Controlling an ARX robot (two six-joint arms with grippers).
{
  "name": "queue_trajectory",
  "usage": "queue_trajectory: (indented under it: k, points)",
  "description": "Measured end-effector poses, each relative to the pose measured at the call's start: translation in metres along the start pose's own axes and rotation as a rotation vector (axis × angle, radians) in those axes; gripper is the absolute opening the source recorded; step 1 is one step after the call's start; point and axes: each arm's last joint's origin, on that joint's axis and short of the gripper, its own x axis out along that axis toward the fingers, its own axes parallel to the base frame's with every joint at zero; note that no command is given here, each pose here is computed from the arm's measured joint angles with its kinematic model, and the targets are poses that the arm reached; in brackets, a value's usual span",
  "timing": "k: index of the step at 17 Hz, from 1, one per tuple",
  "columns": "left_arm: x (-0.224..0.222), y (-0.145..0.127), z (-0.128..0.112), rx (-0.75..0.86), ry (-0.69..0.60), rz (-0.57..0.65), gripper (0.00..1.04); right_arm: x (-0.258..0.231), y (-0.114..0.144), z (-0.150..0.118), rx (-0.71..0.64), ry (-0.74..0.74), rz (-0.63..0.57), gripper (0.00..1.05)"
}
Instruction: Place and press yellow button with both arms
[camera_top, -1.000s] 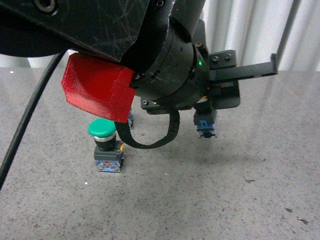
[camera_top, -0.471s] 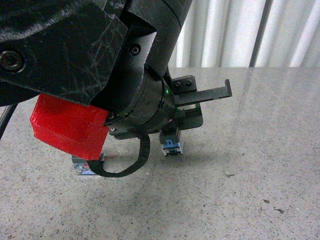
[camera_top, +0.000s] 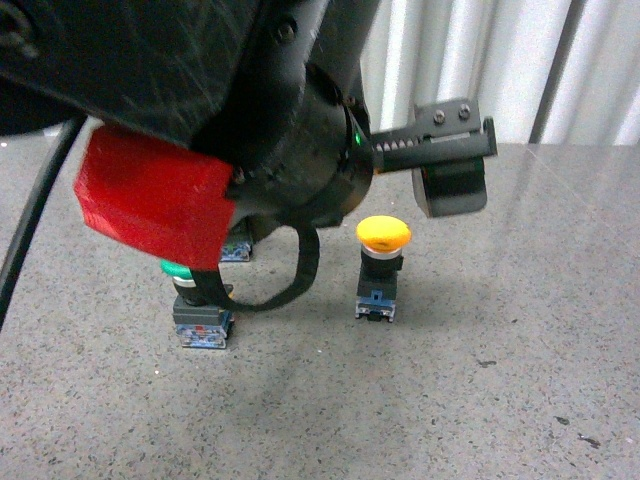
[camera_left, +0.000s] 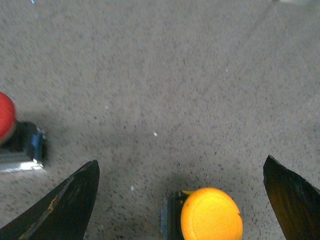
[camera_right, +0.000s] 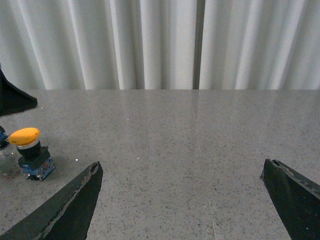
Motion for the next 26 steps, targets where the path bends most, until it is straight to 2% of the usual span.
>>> queue_trajectory:
  k: [2,5,8,9,10,12,14,16,17,18,26]
  points:
    - [-0.017,0.018,0.026,0.02,-0.099,0.009,0.98,0.0,0.0,0.0,0.0,0.0,0.0,0.98]
    - [-0.056,0.063,0.056,0.102,-0.232,0.141,0.98,0.0,0.0,0.0,0.0,0.0,0.0,0.98]
    - [-0.113,0.1,0.066,0.162,-0.429,0.21,0.98,0.0,0.0,0.0,0.0,0.0,0.0,0.98]
    - [-0.137,0.113,0.064,0.157,-0.54,0.22,0.91,0.0,0.0,0.0,0.0,0.0,0.0,0.98]
    - [-0.163,0.133,0.049,0.165,-0.578,0.226,0.8,0.0,0.0,0.0,0.0,0.0,0.0,0.98]
    - [-0.188,0.162,-0.003,0.158,-0.592,0.276,0.56,0.0,0.0,0.0,0.0,-0.001,0.0,0.98]
    - [-0.188,0.166,-0.027,0.174,-0.578,0.228,0.33,0.0,0.0,0.0,0.0,0.0,0.0,0.98]
    - [-0.188,0.175,-0.05,0.17,-0.558,0.242,0.07,0.0,0.0,0.0,0.0,0.0,0.0,0.98]
    - [-0.192,0.18,-0.055,0.175,-0.569,0.227,0.02,0.0,0.0,0.0,0.0,-0.001,0.0,0.98]
    - [-0.195,0.187,-0.06,0.169,-0.577,0.255,0.02,0.0,0.0,0.0,0.0,-0.001,0.0,0.98]
    - [-0.201,0.188,-0.097,0.173,-0.566,0.238,0.02,0.0,0.0,0.0,0.0,0.0,0.0,0.98]
